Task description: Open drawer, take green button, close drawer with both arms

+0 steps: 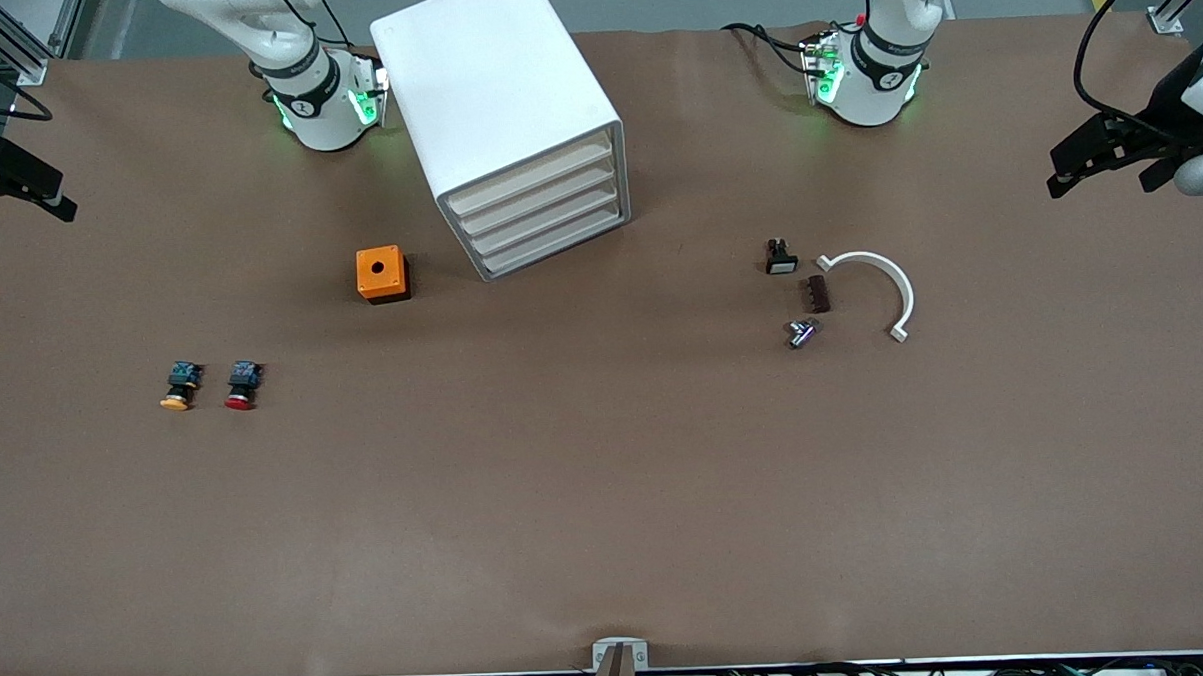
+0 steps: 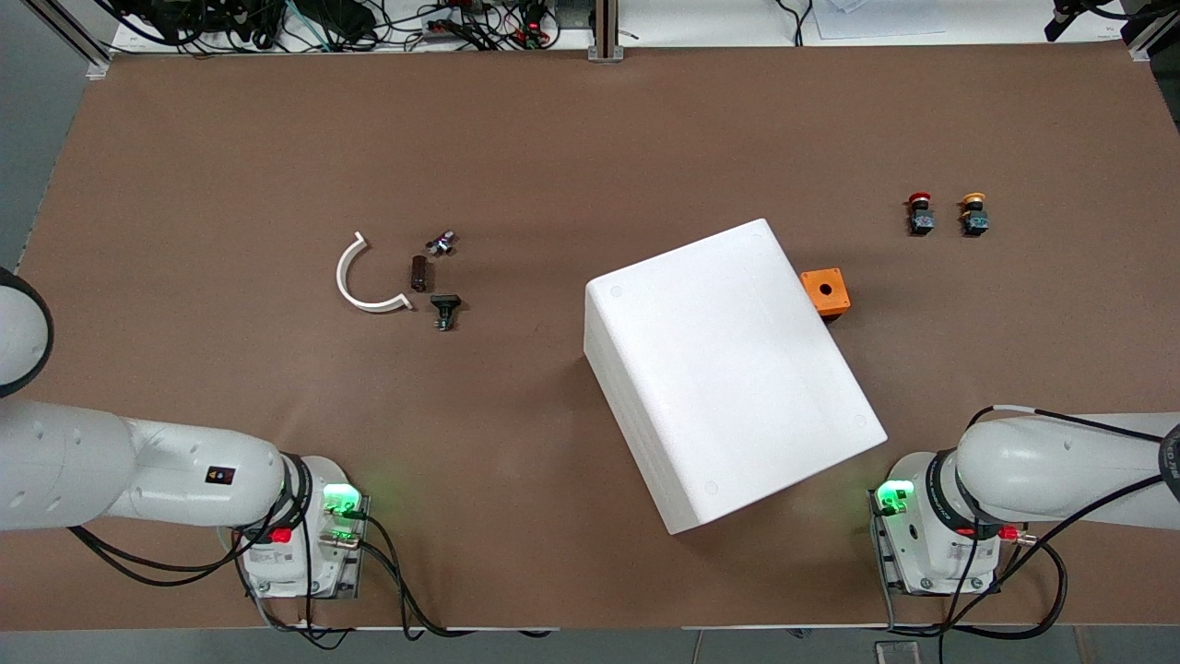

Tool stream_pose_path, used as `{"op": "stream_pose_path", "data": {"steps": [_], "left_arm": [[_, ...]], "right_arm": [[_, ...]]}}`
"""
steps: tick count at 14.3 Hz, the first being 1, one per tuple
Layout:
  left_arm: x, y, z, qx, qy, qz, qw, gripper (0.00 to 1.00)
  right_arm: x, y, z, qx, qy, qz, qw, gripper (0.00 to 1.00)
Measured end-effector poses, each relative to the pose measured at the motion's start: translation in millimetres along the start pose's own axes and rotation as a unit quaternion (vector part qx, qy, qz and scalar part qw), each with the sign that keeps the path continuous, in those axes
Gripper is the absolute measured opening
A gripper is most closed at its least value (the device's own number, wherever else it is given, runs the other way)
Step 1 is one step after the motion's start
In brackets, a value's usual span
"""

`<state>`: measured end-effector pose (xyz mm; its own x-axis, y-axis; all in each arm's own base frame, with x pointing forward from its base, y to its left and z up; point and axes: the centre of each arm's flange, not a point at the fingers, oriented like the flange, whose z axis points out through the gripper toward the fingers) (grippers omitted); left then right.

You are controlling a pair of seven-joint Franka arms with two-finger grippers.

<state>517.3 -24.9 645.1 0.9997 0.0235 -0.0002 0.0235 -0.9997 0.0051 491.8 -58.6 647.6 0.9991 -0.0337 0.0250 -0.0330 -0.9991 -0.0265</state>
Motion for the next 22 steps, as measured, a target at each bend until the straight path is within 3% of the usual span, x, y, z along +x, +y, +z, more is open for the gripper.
{"op": "stream_pose_path", "data": {"steps": [5,13,17,22], "left_arm": [[0.0,0.2,0.0,0.0,0.0,0.0,1.0,1.0],[1.7,0.0,7.1,-0.002,-0.01,-0.001,1.0,1.0],[9.6,2.1,32.8,0.003,-0.046,-0.009,0.999,1.0],[40.4,23.2,107.4,0.014,-0.113,-0.027,0.993,1.0]], "right_arm": [[3.1,0.2,-2.6,-0.001,0.014,0.0,1.0,1.0],[2.9,0.2,-2.3,-0.001,0.013,0.0,1.0,1.0],[2.9,0.2,-2.2,-0.001,0.014,0.0,1.0,1.0],[2.9,0.3,-2.0,-0.001,0.013,0.0,1.0,1.0]]}}
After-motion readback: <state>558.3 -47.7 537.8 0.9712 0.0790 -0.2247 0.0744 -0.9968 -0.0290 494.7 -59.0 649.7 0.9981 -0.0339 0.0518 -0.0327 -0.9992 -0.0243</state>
